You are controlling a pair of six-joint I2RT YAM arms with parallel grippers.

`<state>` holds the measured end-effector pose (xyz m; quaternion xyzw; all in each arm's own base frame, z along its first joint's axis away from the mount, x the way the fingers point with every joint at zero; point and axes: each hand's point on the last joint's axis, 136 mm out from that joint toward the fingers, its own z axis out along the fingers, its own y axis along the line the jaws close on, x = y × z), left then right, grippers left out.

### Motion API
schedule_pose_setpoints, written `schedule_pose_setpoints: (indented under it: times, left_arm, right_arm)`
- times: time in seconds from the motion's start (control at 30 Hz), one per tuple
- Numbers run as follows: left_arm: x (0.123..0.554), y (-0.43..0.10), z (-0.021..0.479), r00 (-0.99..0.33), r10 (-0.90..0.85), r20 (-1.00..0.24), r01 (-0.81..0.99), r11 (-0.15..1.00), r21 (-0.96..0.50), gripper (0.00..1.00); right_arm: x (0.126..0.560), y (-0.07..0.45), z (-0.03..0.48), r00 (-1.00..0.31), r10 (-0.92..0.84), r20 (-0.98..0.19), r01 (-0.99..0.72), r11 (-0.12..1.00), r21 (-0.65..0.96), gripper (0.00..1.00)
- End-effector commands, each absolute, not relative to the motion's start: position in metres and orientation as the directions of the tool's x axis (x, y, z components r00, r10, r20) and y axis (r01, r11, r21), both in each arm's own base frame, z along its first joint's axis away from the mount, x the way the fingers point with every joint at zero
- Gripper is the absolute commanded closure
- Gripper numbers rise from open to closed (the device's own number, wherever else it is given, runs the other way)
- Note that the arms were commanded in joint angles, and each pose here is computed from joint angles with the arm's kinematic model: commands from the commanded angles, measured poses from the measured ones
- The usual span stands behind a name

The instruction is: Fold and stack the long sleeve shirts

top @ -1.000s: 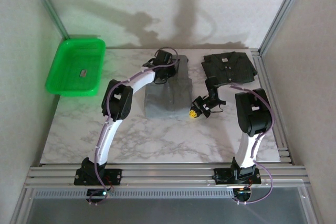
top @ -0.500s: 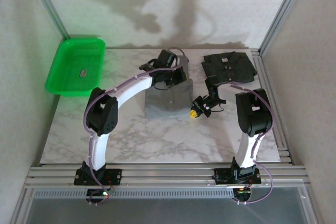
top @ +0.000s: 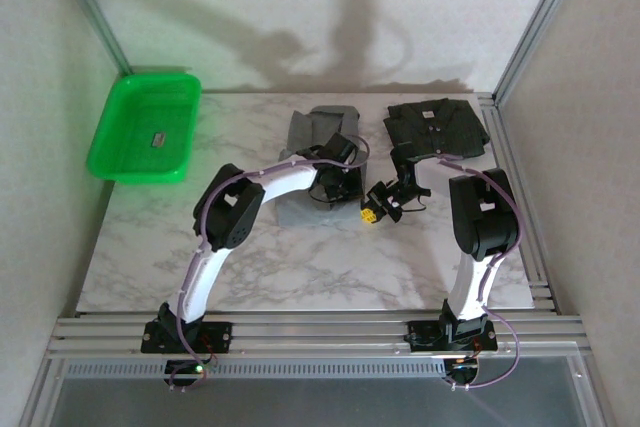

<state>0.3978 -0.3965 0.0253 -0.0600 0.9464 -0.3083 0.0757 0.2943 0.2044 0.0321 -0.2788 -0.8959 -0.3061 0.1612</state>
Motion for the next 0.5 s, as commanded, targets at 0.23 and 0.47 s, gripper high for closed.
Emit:
schedule_pose_setpoints:
  times: [0.23,0.47]
  left_arm:
    - [0.451,-0.388,0.007,-0.932,-0.241,-0.269,-0.051,0.826,-0.562,1.00]
    - [0.461,-0.409,0.039,-0.931,-0.231,-0.283,0.004,0.768,-0.640,1.00]
  right_arm:
    - [0.242,0.174,0.017,-0.716,0.468,0.518,0.671,0.667,0.325,1.00]
    - [0.257,0.167,0.034,-0.739,0.493,0.459,0.659,0.667,0.346,0.80]
